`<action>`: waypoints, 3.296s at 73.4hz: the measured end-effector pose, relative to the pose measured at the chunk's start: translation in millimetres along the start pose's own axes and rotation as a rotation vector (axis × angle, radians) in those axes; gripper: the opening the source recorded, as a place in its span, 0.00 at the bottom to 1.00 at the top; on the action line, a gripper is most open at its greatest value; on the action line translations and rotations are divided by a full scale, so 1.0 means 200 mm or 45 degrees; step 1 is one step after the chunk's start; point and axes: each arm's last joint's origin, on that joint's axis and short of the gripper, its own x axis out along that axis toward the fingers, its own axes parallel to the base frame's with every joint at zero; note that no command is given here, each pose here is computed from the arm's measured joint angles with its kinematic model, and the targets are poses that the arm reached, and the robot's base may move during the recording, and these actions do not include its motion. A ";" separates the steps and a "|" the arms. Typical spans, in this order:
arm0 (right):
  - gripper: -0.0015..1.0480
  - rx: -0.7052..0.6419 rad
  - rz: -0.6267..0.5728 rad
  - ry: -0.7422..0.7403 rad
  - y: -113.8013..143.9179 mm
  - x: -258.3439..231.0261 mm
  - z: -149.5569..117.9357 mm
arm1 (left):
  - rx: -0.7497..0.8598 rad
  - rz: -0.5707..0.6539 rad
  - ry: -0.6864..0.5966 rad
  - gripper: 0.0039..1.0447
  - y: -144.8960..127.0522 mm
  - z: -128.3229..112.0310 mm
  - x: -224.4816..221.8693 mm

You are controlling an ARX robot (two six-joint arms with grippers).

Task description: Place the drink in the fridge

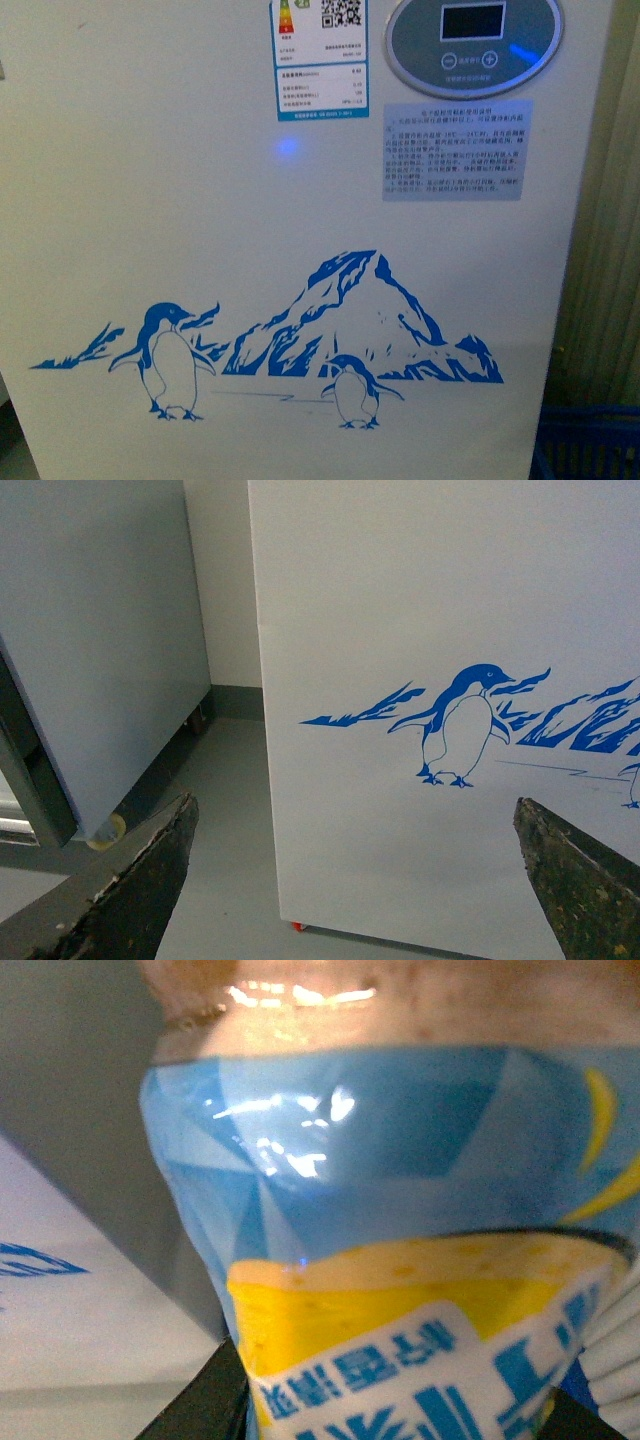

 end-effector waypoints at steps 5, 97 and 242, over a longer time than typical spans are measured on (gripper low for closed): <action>0.36 -0.009 0.018 -0.051 0.03 -0.08 0.02 | 0.000 0.000 0.000 0.92 0.00 0.00 0.00; 0.36 0.025 0.189 -0.387 0.20 -0.46 0.06 | 0.000 0.001 0.000 0.92 0.00 0.00 0.00; 0.35 0.016 0.189 -0.388 0.20 -0.46 0.06 | 0.900 -0.878 -0.108 0.92 -0.27 0.37 1.05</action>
